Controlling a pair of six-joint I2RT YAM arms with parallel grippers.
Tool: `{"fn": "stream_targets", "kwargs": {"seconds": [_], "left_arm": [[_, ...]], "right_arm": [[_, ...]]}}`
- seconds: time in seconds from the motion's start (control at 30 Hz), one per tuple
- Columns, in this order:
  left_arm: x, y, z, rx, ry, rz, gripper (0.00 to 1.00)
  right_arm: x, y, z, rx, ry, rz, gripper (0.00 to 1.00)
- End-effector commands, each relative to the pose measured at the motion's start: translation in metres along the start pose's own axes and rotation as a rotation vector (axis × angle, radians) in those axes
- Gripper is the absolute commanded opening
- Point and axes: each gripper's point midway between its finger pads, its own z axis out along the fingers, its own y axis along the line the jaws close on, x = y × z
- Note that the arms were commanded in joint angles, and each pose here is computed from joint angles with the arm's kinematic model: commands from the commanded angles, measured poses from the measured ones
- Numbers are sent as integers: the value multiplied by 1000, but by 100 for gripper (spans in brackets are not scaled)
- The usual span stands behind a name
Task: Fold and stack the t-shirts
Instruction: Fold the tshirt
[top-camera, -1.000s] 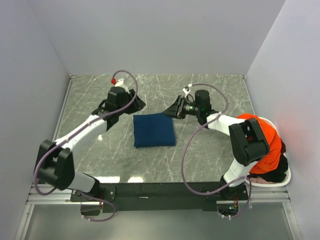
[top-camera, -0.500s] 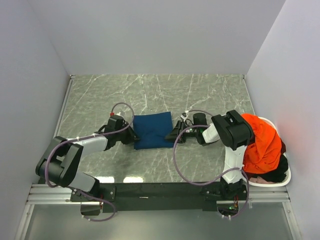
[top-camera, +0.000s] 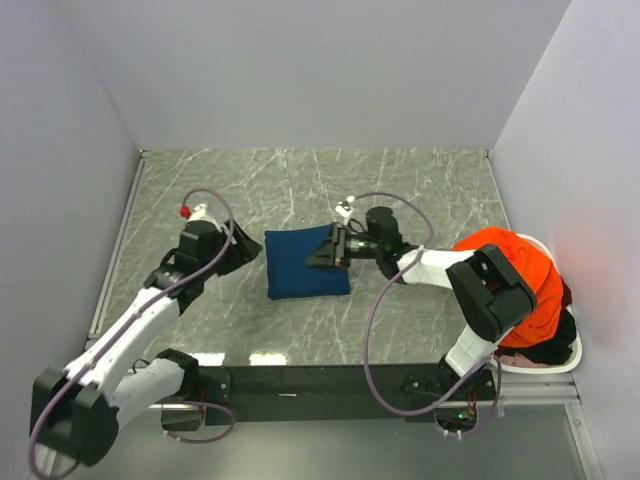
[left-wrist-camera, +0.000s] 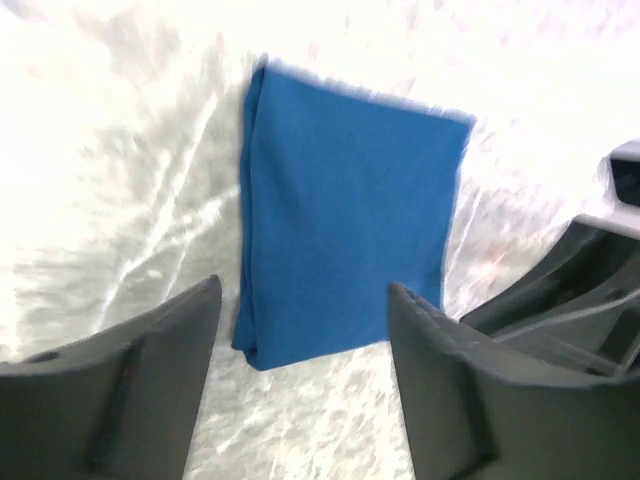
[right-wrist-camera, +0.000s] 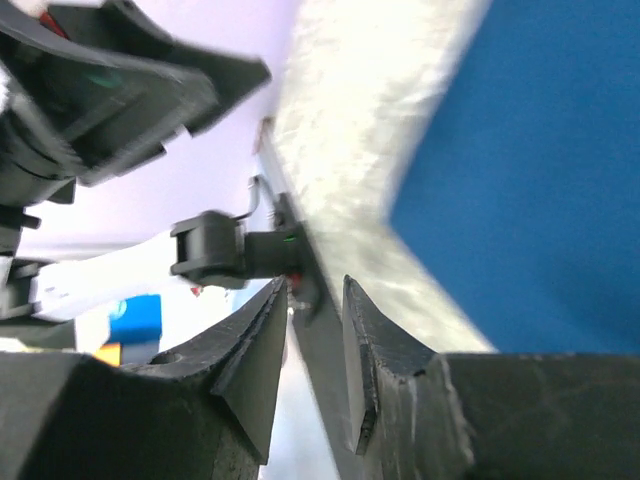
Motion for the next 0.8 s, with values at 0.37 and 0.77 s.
{"fn": "stream_targets", "kwargs": {"seconds": [0.37, 0.77], "left_arm": [[-61, 11, -68, -82, -304, 196, 91], [-38, -25, -49, 116, -179, 181, 91]], "right_arm": [[42, -68, 89, 22, 57, 319, 37], [16, -19, 63, 81, 13, 121, 37]]}}
